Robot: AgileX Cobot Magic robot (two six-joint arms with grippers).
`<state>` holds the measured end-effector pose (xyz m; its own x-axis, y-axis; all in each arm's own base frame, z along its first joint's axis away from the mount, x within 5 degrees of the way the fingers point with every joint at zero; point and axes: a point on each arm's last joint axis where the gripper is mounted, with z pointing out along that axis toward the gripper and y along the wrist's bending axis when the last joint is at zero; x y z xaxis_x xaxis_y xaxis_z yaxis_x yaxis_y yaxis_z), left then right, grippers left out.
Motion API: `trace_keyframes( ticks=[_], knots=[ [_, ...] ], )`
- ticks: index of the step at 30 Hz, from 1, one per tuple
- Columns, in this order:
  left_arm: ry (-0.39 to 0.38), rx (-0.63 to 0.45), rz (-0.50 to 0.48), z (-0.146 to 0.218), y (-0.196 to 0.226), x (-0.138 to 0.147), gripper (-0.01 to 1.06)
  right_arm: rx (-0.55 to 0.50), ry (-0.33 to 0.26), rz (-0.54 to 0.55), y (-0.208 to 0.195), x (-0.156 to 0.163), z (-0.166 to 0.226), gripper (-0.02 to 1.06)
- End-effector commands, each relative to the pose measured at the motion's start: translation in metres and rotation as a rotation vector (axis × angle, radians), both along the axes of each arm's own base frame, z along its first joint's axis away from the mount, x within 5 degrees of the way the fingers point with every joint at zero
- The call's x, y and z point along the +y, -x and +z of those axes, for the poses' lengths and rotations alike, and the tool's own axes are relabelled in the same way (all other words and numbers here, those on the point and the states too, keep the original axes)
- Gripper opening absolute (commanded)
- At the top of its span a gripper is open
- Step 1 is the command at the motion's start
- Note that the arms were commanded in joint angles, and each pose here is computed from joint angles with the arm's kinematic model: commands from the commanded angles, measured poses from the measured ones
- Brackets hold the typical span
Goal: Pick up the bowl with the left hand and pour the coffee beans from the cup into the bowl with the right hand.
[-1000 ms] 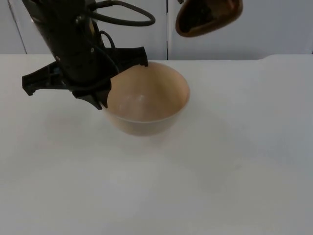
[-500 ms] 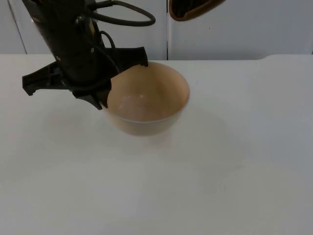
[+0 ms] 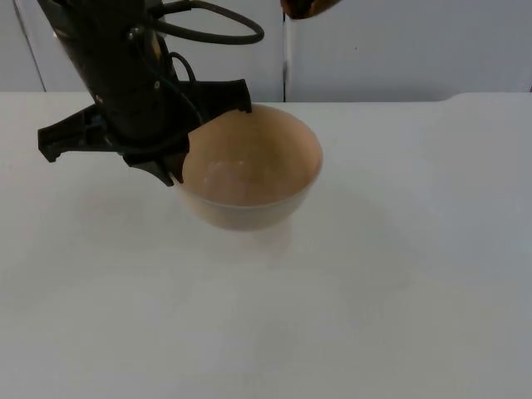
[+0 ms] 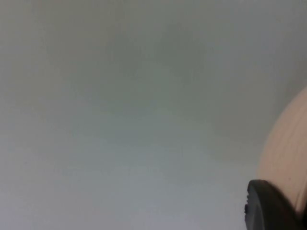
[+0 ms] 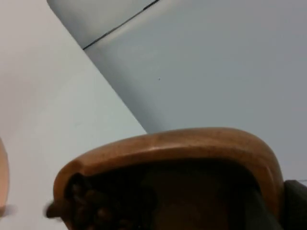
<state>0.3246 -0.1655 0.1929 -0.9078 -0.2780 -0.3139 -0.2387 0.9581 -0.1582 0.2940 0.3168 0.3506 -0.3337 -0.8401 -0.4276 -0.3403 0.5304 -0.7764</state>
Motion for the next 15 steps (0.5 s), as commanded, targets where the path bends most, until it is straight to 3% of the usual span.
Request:
trace_keyframes(
  ticks=[1, 15],
  knots=[
    [0.013, -0.012, 0.01, 0.0031, -0.0012, -0.0012, 0.0, -0.02, 0.026, 0.02, 0.0019, 0.0023, 0.003, 0.0],
    [0.014, -0.011, 0.013, 0.0031, -0.0012, -0.0013, 0.0, -0.02, 0.08, 0.045, 0.0017, 0.0022, 0.0035, 0.0]
  ],
)
